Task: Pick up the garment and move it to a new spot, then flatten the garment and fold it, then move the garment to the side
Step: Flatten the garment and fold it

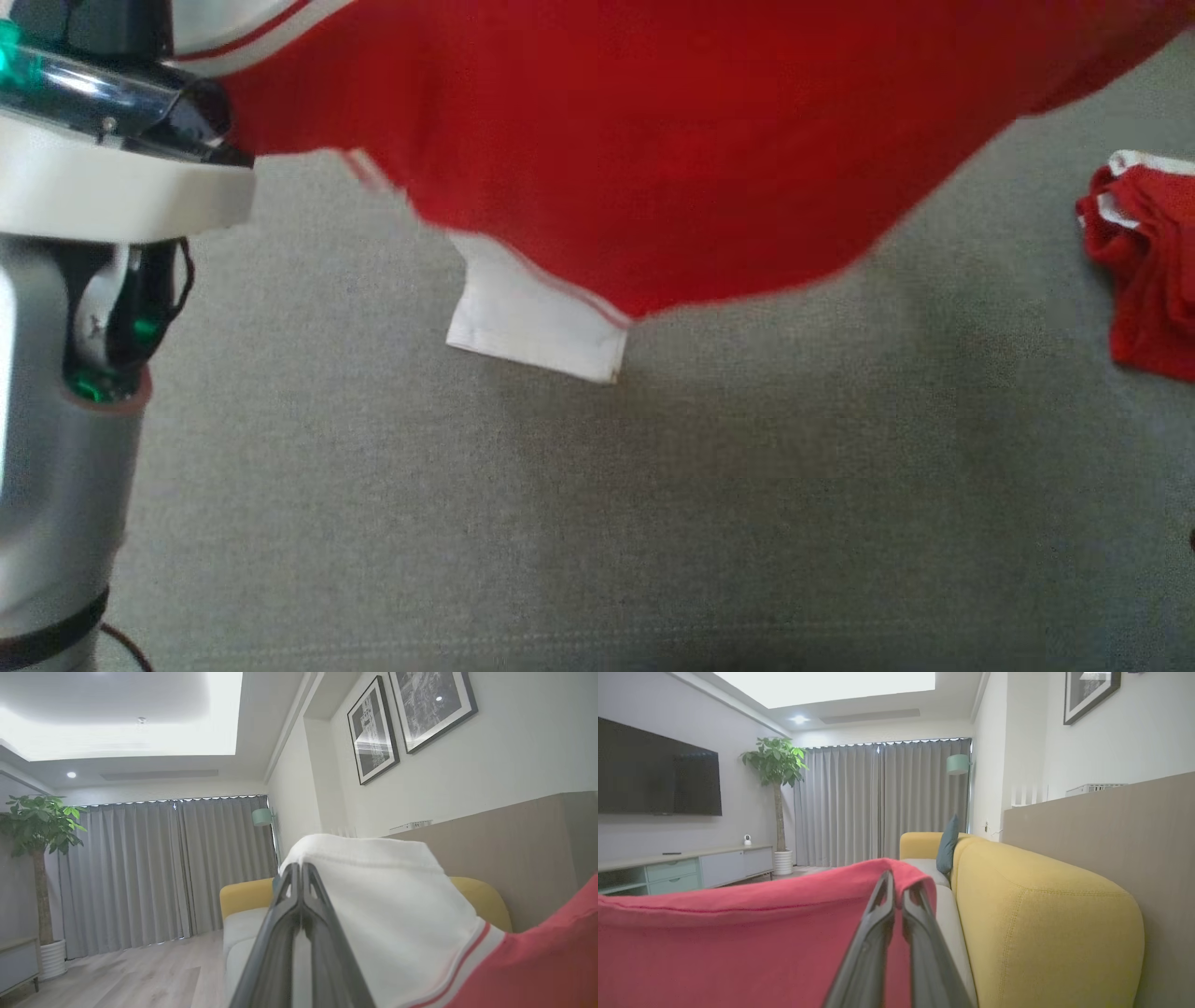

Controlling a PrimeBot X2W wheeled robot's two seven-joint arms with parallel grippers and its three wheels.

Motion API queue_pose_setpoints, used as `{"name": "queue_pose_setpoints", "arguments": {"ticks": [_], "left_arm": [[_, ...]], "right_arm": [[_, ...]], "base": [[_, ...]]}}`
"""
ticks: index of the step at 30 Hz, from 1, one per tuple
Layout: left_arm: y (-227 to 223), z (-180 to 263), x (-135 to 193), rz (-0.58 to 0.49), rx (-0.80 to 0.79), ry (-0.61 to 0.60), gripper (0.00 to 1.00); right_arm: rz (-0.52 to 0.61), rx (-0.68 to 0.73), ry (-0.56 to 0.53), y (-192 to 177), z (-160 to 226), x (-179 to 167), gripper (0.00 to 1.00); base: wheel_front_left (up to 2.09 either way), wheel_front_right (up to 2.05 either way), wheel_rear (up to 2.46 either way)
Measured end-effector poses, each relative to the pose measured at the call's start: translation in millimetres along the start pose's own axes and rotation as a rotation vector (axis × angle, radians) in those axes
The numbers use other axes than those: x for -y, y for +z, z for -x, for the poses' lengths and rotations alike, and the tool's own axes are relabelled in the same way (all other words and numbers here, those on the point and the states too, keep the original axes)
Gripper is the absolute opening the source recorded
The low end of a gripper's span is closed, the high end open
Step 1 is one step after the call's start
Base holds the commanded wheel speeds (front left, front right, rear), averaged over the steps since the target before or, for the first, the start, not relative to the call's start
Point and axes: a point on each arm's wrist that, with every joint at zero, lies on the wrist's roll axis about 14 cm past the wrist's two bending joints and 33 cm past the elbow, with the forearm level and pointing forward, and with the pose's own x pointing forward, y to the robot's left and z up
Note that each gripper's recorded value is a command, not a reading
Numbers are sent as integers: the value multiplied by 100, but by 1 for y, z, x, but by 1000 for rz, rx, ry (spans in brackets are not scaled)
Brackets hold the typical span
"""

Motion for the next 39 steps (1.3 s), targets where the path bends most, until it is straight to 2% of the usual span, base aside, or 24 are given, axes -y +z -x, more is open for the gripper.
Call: {"name": "queue_pose_setpoints", "arguments": {"ticks": [6,9,13,18,23,29,34,37,39], "left_arm": [[25,-8,6,-21,17,-20,0],[22,-15,4,-24,0,-25,0],[-7,-26,0,-14,-77,-31,0],[-42,-50,-7,-4,-121,-25,0],[-56,-86,-19,-70,-109,-16,0],[-56,-121,-33,-124,-78,13,0],[-51,-149,-39,-137,-39,33,0],[-67,-155,-36,-114,-44,27,0],[-99,-149,-33,-78,-106,24,0]], "right_arm": [[-24,-4,3,12,10,0,0],[-59,-43,3,1,9,1,0],[-98,-121,7,-27,-1,0,0],[-176,-137,27,-40,-34,-6,0],[-264,-108,38,-40,-73,-14,0],[-300,-44,29,-35,-107,-18,0],[-279,17,24,-37,-137,-21,0],[-260,-6,17,-62,-152,-22,0],[-268,-70,14,-93,-156,-25,0]], "base": [[0,0,0],[0,0,0],[0,0,0],[0,0,0],[0,0,0],[0,0,0],[0,0,0],[0,0,0],[0,0,0]]}}
